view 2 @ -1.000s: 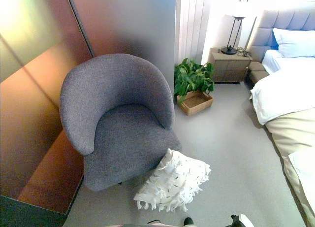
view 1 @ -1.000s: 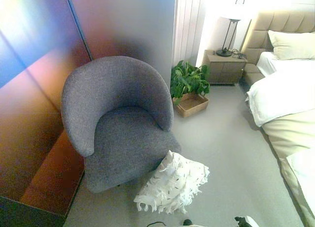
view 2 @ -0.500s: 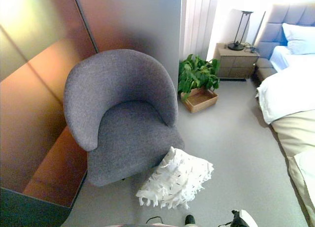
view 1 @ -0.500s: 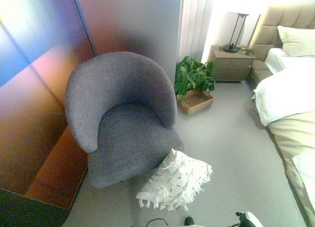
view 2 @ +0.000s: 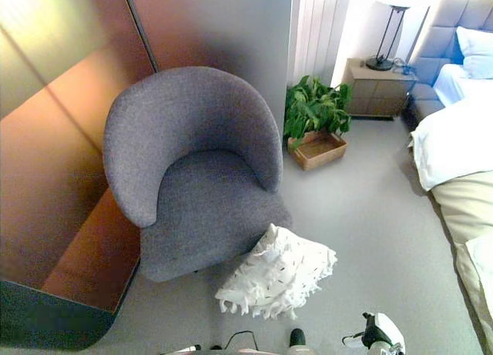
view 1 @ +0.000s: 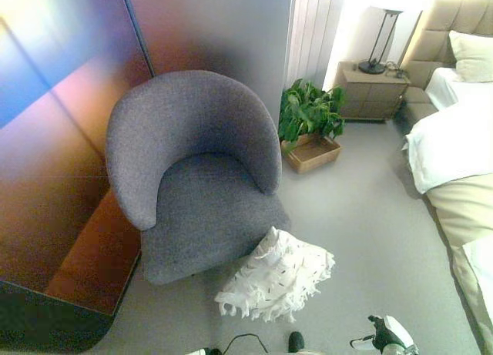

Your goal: Pick up the pillow and put it on the sofa.

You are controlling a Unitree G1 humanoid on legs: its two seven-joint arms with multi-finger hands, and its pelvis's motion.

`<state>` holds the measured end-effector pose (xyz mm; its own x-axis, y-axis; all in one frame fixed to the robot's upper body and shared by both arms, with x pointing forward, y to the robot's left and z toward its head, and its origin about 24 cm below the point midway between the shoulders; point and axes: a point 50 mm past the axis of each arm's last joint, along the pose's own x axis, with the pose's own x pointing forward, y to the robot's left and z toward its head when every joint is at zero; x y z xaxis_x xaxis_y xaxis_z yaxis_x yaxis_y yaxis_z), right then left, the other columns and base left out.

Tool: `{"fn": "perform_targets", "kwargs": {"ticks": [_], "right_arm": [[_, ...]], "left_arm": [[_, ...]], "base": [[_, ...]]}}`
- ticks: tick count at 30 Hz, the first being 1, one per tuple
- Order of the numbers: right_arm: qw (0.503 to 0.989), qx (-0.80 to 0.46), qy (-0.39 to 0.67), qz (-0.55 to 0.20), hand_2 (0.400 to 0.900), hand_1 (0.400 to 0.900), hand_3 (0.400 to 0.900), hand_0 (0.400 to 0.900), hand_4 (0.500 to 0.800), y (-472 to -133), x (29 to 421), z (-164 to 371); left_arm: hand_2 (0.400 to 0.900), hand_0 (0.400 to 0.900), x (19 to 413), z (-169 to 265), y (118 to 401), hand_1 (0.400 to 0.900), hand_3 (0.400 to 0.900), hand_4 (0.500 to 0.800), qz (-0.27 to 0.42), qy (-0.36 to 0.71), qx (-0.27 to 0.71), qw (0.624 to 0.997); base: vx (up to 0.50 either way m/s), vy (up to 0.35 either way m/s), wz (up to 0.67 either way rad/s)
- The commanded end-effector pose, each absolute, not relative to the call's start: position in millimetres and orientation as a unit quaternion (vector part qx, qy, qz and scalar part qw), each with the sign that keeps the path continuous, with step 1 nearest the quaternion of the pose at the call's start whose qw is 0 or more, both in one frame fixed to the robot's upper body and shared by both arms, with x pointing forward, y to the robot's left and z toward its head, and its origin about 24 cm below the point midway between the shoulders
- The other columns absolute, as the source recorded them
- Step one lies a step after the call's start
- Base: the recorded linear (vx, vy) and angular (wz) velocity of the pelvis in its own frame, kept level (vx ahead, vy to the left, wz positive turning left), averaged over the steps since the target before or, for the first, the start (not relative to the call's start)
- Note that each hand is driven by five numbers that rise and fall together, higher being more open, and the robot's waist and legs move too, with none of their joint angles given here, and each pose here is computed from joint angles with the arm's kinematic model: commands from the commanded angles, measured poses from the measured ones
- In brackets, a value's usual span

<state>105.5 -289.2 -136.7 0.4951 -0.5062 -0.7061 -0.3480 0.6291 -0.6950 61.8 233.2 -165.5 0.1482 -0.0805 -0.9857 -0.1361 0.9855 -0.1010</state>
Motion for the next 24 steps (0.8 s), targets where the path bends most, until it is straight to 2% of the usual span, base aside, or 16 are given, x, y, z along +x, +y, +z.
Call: {"fn": "perform_targets", "kwargs": {"ticks": [1,9,17,24], "right_arm": [[0.779,-0.492,0.373,-0.108,0.900,0.900,0.900,0.900,0.800,-319,190,-86],[0.799,-0.518,0.249,-0.175,0.900,0.900,0.900,0.900,0.800,-349,274,2],[0.798,-0.540,0.176,-0.204,0.900,0.900,0.900,0.900,0.800,-370,310,77],[0.803,-0.543,0.106,-0.221,0.900,0.900,0.900,0.900,0.800,-370,334,136]], "left_arm": [[0.900,0.900,70,-159,255,0.900,0.900,0.800,0.023,0.659,-0.049,0.750],[0.900,0.900,102,-150,260,0.900,0.900,0.800,0.010,0.620,-0.046,0.783],[0.900,0.900,108,-150,253,0.900,0.900,0.800,0.003,0.598,-0.072,0.798],[0.900,0.900,110,-150,244,0.900,0.900,0.800,-0.004,0.582,-0.095,0.808]], "base": [[-0.171,-0.044,0.22],[-0.170,-0.007,0.20],[-0.085,0.061,0.06],[-0.048,0.073,0.00]]}}
